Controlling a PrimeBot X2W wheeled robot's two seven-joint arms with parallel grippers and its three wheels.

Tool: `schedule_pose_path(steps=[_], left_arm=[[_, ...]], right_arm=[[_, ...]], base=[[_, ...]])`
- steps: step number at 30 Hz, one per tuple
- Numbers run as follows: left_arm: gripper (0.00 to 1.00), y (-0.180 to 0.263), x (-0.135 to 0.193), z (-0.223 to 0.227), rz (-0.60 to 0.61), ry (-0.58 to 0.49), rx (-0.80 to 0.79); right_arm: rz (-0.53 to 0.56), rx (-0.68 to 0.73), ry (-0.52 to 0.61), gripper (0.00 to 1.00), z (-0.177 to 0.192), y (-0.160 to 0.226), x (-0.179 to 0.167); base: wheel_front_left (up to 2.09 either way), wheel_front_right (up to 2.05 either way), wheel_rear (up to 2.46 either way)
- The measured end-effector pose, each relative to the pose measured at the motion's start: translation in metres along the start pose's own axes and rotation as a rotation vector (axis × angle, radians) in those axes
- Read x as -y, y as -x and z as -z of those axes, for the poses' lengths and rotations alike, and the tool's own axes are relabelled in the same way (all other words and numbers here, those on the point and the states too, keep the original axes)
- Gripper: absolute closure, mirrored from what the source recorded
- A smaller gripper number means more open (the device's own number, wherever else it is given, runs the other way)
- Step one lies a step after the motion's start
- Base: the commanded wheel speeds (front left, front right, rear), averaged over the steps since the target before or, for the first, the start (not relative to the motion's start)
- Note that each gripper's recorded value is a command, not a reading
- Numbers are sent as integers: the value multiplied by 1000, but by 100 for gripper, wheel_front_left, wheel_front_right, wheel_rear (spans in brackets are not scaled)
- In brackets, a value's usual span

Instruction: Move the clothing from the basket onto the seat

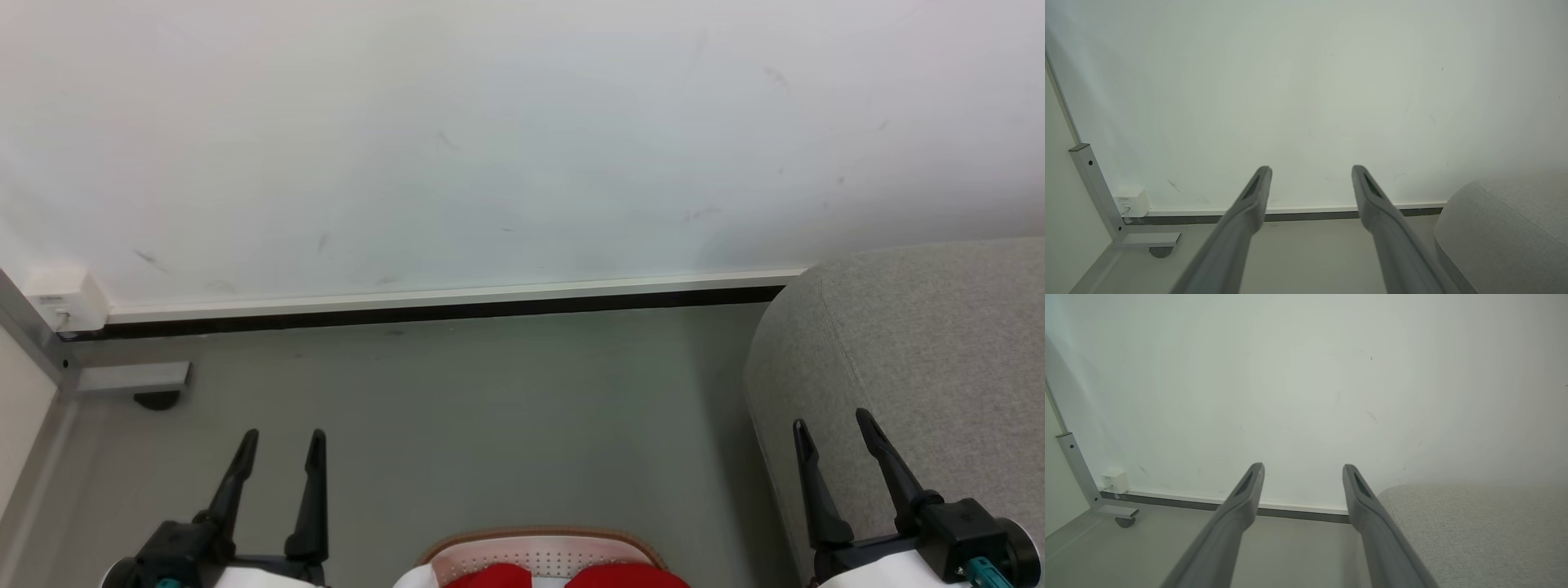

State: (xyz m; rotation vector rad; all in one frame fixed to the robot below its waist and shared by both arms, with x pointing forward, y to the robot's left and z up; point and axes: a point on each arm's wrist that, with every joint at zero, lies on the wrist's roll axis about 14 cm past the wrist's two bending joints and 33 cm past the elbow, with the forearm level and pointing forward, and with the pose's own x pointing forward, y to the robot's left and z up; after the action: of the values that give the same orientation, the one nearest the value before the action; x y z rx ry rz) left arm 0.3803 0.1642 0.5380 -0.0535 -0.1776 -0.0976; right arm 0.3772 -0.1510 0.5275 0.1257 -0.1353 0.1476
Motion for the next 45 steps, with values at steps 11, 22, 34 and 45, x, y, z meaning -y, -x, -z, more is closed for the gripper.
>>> schedule_pose_path(steps=[11, 22, 34, 45], left_arm=[[0, -7, 10, 9, 26, 35, -22], [0, -30, 45, 51, 149, 37, -131], [0, -28, 108, 161, 431, -18, -441], [0, -6, 133, 255, 644, -83, -730]], right_arm=[[19, 4, 4, 0, -2, -1, 7], [82, 7, 4, 0, -1, -12, 31], [173, -24, 32, 0, 12, -23, 68], [209, -71, 59, 0, 34, -38, 89]], base=[[0, 0, 0], [0, 0, 0], [0, 0, 0], [0, 0, 0]])
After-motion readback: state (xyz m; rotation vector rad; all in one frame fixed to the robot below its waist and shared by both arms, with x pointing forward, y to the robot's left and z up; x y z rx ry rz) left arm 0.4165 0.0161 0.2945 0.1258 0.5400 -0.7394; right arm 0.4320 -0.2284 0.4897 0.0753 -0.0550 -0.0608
